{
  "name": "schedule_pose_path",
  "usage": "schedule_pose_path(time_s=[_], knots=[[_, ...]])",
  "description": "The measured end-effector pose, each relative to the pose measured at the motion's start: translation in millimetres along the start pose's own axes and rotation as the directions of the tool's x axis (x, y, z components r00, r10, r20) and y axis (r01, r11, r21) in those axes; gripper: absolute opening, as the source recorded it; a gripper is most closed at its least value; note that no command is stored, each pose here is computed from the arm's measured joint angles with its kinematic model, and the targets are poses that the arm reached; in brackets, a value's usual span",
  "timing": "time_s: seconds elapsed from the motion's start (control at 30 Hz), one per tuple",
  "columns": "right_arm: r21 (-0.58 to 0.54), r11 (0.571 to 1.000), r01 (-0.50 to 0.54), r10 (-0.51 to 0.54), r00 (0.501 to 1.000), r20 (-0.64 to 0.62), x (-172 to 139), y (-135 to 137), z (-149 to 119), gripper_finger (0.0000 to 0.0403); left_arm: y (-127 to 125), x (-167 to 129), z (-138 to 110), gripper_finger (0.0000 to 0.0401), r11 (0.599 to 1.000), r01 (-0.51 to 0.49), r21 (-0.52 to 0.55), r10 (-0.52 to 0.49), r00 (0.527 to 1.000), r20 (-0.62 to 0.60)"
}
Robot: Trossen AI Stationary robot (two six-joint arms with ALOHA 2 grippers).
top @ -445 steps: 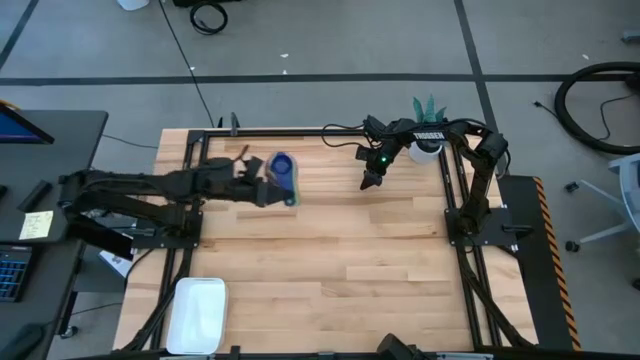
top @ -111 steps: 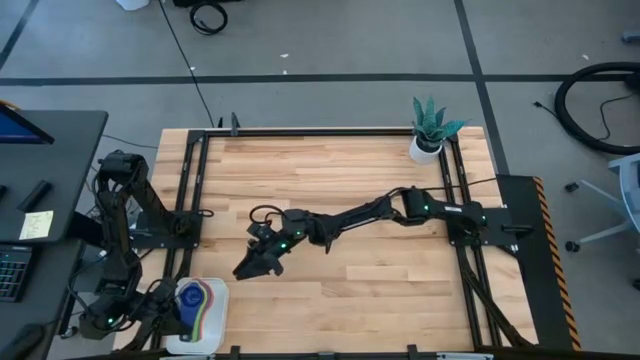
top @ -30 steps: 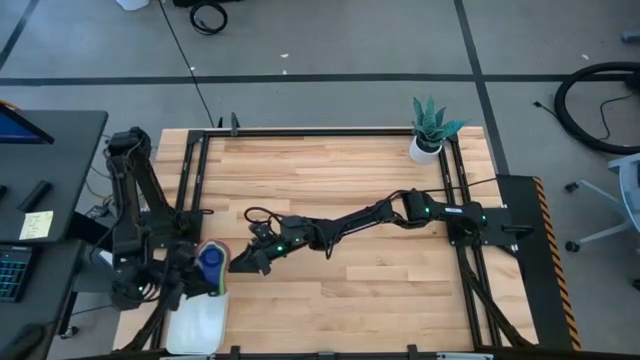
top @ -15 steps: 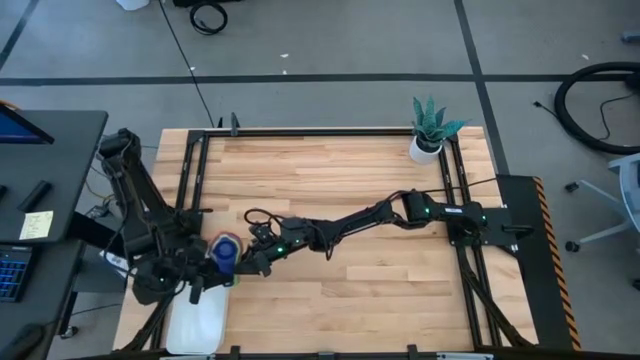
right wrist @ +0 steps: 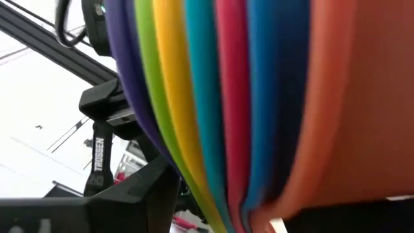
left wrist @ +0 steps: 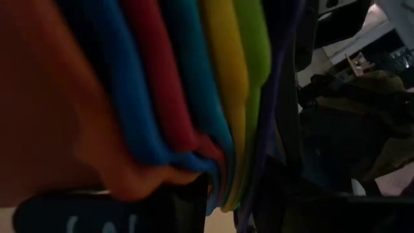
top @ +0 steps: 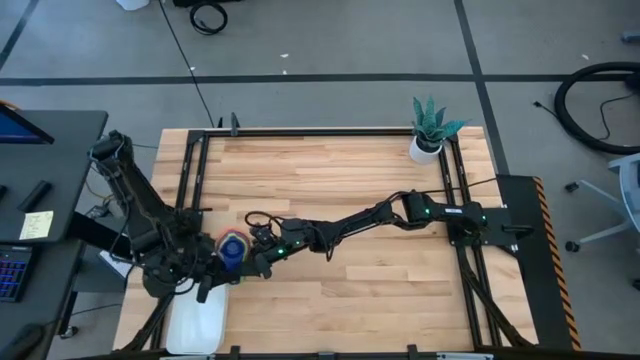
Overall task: Nest measuring cups in basket
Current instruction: Put the nested measuring cups into the white bin
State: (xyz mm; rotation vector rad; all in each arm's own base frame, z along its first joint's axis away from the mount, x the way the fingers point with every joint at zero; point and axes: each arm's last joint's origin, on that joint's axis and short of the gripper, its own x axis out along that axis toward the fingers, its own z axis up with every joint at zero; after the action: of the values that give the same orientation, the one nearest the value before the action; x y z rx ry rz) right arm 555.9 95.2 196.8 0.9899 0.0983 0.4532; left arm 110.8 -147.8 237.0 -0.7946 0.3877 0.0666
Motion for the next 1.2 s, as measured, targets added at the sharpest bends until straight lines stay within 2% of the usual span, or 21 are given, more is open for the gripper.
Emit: schedule_pose_path(time_s=[0.3,0.57,1.13,1.2], knots=[[-0.004,1.0,-0.017,0.017,1.0,0.023,0.2,2.6,0.9,0.0224,-2.4,6.8,8.0,0.0084,0.998,0.014,0.054,-0.015,1.0,0.017],[-0.076,0.997,-0.003,0.006,0.999,0.04,0.2,2.2,1.3,0.0172,-2.6,7.4,7.9,0.0083,0.997,0.017,0.075,-0.018,1.0,0.014],[-0.102,0.995,0.001,0.004,0.999,0.043,-0.1,1.6,2.2,0.017,-5.2,0.9,0.8,0.0083,0.996,0.048,0.081,-0.047,0.999,-0.012],[-0.115,0.993,-0.003,0.007,0.999,0.037,-0.3,1.2,2.8,0.017,-5.7,-0.2,0.0,0.0092,0.996,0.053,0.079,-0.052,0.999,-0.015]])
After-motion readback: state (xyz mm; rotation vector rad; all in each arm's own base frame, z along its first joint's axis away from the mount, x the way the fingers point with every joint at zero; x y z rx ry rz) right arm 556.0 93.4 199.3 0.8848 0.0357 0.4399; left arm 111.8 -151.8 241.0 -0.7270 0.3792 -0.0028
